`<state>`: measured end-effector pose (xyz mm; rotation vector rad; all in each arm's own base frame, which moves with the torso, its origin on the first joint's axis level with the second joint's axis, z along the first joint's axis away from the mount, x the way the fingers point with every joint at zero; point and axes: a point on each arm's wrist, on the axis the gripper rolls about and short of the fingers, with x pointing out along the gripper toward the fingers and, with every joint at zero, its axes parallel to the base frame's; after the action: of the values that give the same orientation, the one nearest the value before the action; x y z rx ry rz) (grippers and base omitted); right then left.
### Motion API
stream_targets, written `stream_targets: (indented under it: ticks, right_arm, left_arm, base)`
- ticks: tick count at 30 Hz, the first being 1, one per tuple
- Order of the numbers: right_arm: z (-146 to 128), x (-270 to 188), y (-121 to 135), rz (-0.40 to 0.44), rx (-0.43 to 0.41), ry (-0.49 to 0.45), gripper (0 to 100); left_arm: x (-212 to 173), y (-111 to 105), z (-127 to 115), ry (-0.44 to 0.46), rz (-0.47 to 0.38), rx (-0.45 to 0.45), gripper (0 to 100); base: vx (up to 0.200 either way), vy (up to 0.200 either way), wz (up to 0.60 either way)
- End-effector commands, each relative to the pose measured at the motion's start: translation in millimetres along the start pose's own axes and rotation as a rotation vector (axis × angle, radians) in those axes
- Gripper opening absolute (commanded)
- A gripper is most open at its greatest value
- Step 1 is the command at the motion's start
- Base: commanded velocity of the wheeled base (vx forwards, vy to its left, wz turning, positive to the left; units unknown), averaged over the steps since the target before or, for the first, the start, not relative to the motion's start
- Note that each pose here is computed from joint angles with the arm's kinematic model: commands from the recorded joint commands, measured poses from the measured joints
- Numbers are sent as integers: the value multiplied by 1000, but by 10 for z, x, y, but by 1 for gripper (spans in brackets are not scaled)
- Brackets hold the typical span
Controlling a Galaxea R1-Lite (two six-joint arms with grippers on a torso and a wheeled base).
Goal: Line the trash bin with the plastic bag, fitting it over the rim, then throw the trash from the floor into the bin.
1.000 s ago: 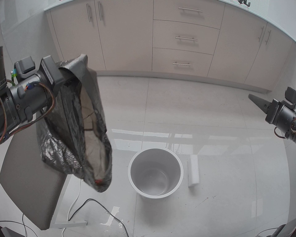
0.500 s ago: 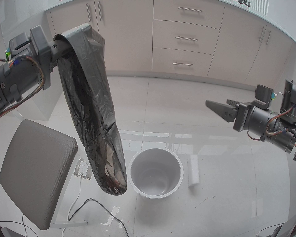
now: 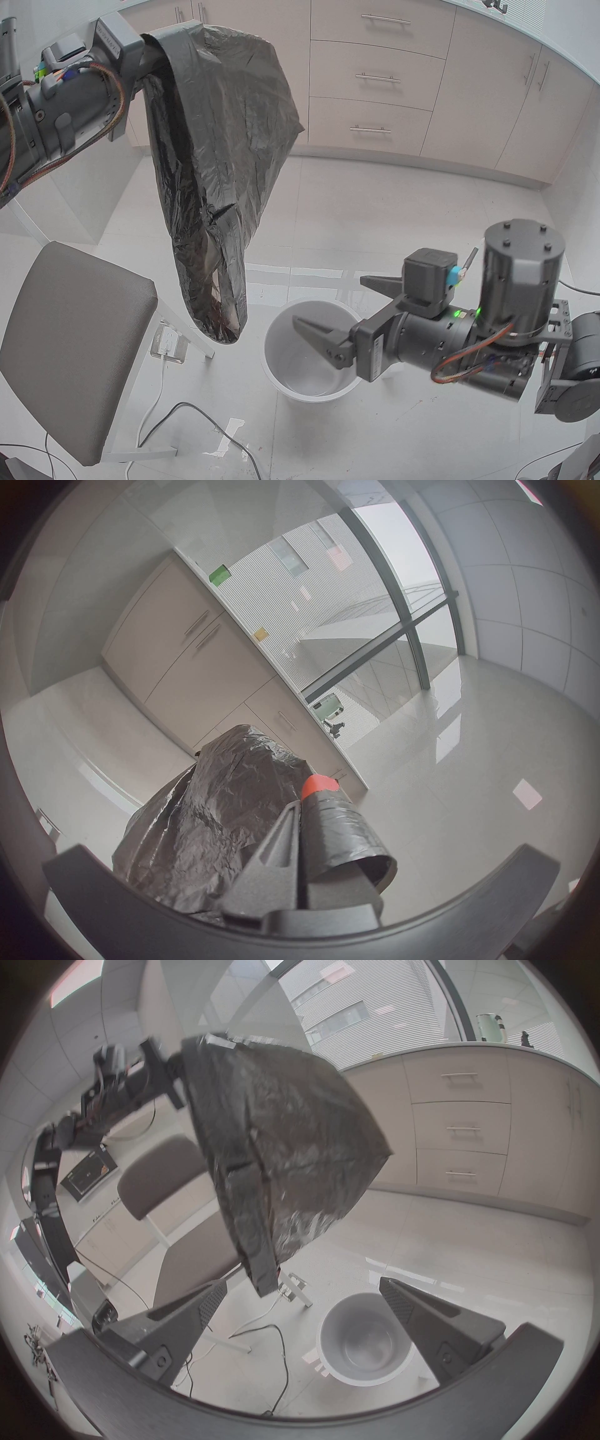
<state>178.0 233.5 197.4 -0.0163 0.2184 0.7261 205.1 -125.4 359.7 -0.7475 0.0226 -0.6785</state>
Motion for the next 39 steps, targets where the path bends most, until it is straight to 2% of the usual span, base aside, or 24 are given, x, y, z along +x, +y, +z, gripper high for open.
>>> stream_targets:
  ticks: [1,3,8,14,23,30,35,39]
  right_arm:
    - [-215,180,161,6,-29,65,100]
    - [-251,210,197,4,-34,63,100]
    - [-364,335,351,18,-45,53,100]
    - [-465,558,447,-33,-43,31,100]
    - [-615,796,623,-41,-54,26,100]
    - [-681,1005,641,-142,-60,-3,100]
    - [-678,1012,617,-155,-69,-12,100]
    - [-679,1031,557,-208,-80,-16,100]
  left_arm:
    - [89,-49,-70,20,-13,-44,0]
    - [81,-77,-75,16,-16,-49,0]
    - [133,-134,-135,-20,37,-58,0]
    - [137,-242,-282,-33,102,-58,0]
    - [102,-341,-350,-17,100,-64,0]
    - [87,-375,-368,-16,100,-62,0]
    - [87,-371,-373,-13,100,-61,0]
    - [93,-357,-368,-15,106,-60,0]
  base:
    - [0,0,0]
    - [0,0,0]
    - [0,0,0]
    - [0,0,0]
    - [0,0,0]
    - [0,0,0]
    - [0,0,0]
    - [0,0,0]
